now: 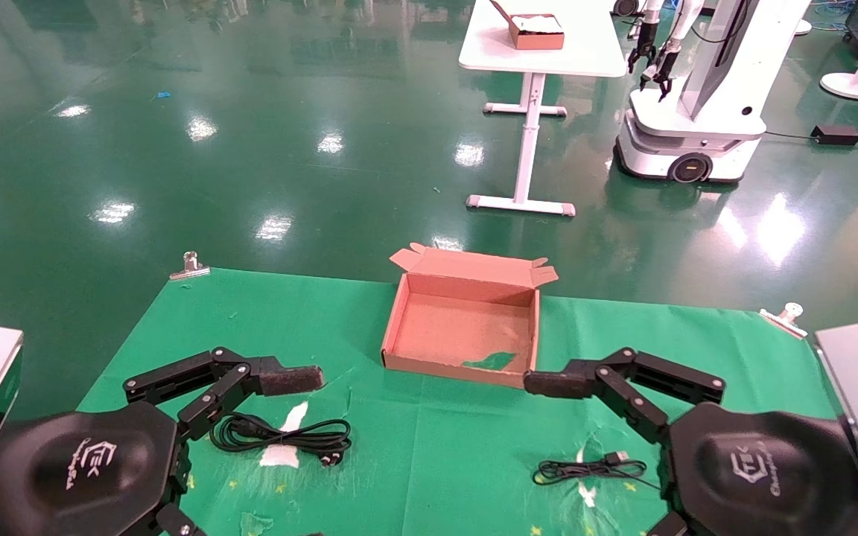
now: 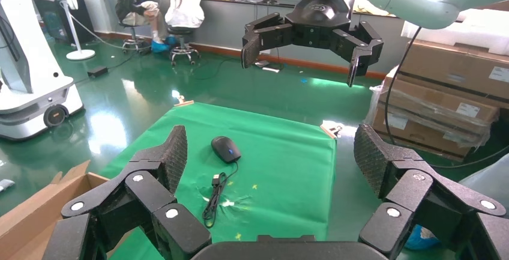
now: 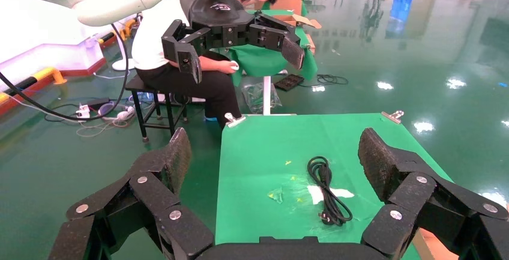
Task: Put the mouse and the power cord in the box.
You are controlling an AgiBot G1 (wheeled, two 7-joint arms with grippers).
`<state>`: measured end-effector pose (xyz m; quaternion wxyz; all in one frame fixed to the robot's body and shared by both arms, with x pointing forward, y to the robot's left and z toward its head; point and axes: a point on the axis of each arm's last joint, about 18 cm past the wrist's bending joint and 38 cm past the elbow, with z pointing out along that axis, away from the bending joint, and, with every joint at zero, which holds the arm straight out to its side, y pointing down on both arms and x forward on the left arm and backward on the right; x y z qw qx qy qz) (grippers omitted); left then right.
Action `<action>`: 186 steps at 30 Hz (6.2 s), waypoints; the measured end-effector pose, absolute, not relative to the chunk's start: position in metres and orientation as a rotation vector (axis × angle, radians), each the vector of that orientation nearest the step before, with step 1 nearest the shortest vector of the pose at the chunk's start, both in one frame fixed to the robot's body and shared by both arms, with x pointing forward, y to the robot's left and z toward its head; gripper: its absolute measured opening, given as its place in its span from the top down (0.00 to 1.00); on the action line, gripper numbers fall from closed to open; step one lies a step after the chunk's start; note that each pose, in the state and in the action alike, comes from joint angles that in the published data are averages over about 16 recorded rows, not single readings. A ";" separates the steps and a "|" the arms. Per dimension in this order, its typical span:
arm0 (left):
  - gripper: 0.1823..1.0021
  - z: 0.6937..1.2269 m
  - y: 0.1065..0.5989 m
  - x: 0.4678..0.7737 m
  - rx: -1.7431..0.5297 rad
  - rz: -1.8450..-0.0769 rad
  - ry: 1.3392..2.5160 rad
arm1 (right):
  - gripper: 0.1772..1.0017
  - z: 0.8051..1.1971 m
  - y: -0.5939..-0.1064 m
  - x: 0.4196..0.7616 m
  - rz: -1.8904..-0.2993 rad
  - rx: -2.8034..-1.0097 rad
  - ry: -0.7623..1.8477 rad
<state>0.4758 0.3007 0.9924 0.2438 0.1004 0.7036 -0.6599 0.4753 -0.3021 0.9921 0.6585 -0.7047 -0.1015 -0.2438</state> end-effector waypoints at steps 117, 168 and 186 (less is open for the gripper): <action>0.00 0.918 0.319 0.684 0.231 -0.720 2.253 | 0.00 0.907 -0.386 0.639 -0.942 -2.454 -0.215; 0.02 0.903 0.335 0.726 0.240 -0.404 2.186 | 0.04 0.892 -0.350 0.707 -1.119 -2.581 -0.357; 0.28 0.903 0.334 0.726 0.236 -0.416 2.185 | 0.36 0.892 -0.351 0.706 -1.117 -2.583 -0.360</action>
